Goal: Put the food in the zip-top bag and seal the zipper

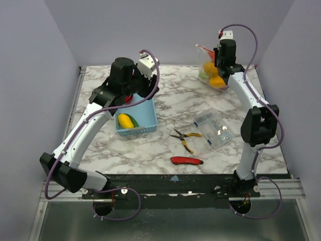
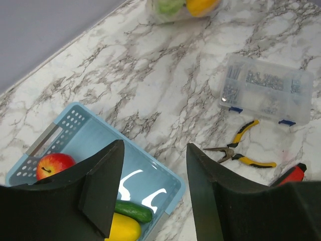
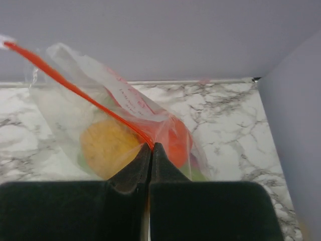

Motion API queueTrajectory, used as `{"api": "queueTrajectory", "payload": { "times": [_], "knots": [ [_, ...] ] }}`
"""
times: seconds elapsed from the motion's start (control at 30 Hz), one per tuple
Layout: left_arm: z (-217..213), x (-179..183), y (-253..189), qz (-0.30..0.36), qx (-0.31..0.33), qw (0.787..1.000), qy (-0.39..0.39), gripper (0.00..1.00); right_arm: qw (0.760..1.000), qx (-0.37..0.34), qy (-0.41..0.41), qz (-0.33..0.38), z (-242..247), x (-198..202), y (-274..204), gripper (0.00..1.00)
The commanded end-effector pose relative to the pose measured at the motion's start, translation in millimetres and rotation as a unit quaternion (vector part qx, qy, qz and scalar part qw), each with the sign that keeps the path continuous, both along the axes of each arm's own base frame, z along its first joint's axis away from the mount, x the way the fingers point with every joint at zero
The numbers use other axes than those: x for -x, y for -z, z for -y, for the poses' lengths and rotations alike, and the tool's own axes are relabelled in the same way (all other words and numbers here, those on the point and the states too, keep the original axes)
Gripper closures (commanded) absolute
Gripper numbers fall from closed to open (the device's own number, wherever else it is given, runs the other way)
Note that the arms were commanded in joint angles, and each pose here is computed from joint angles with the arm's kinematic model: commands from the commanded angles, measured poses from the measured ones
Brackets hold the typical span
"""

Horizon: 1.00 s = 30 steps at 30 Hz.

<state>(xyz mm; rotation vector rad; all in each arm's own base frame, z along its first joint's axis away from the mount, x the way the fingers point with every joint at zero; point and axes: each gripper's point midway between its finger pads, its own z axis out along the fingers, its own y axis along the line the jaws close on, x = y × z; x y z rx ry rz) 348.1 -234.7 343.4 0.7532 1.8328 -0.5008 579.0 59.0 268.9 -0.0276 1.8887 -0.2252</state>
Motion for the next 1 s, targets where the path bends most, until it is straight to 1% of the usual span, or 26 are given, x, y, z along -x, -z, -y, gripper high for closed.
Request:
{"api": "queueTrajectory", "payload": {
  "times": [0.0,0.07,0.2,0.3,0.37,0.47,0.57,0.6,0.7,0.73,0.77,0.8,0.83,0.87,0.93,0.97],
  "knots": [
    [-1,17,9,-0.004,0.0,1.0,0.021,0.46,0.997,0.058,0.054,-0.002,28,-8,-2,1.0],
    [-2,22,11,-0.003,0.003,1.0,0.025,0.46,0.998,0.055,0.04,-0.012,20,-6,8,1.0],
    [-4,28,15,-0.004,0.01,1.0,0.024,0.46,0.999,0.031,-0.002,-0.044,-10,3,41,1.0],
    [-7,33,16,-0.007,0.016,1.0,0.02,0.46,0.997,0.014,-0.032,-0.073,-37,12,65,1.0],
    [-9,36,16,-0.007,0.02,1.0,0.016,0.46,0.995,-0.002,-0.057,-0.087,-57,18,78,0.98],
    [-13,41,16,-0.005,0.025,1.0,0.009,0.46,0.986,-0.064,-0.104,-0.113,-93,27,97,0.93],
    [-18,46,16,-0.005,0.025,1.0,0.004,0.45,0.974,-0.119,-0.132,-0.139,-113,36,109,0.88],
    [-20,49,15,-0.003,0.025,1.0,0.004,0.45,0.97,-0.132,-0.14,-0.147,-119,39,111,0.84],
    [-25,58,10,0.006,0.033,0.999,-0.001,0.43,0.96,-0.151,-0.164,-0.167,-129,51,109,0.64],
    [-28,60,6,0.013,0.039,0.999,-0.005,0.41,0.958,-0.153,-0.171,-0.172,-130,56,105,0.58],
    [-31,62,2,0.023,0.044,0.999,-0.011,0.31,0.957,-0.152,-0.176,-0.171,-130,60,97,0.54],
    [-34,64,-1,0.029,0.052,0.998,-0.019,0.12,0.958,-0.15,-0.176,-0.169,-128,65,88,0.5],
    [-37,66,-7,0.033,0.064,0.997,-0.029,0.02,0.959,-0.148,-0.177,-0.164,-126,70,78,0.46],
    [-39,67,-11,0.037,0.071,0.996,-0.034,0.02,0.961,-0.147,-0.176,-0.158,-123,76,66,0.41],
    [-41,72,-21,0.048,0.083,0.995,-0.037,0.02,0.963,-0.144,-0.174,-0.144,-117,92,44,0.13],
    [-43,74,-27,0.055,0.089,0.994,-0.04,0.02,0.964,-0.143,-0.177,-0.138,-115,100,35,0.02]
  ]
}}
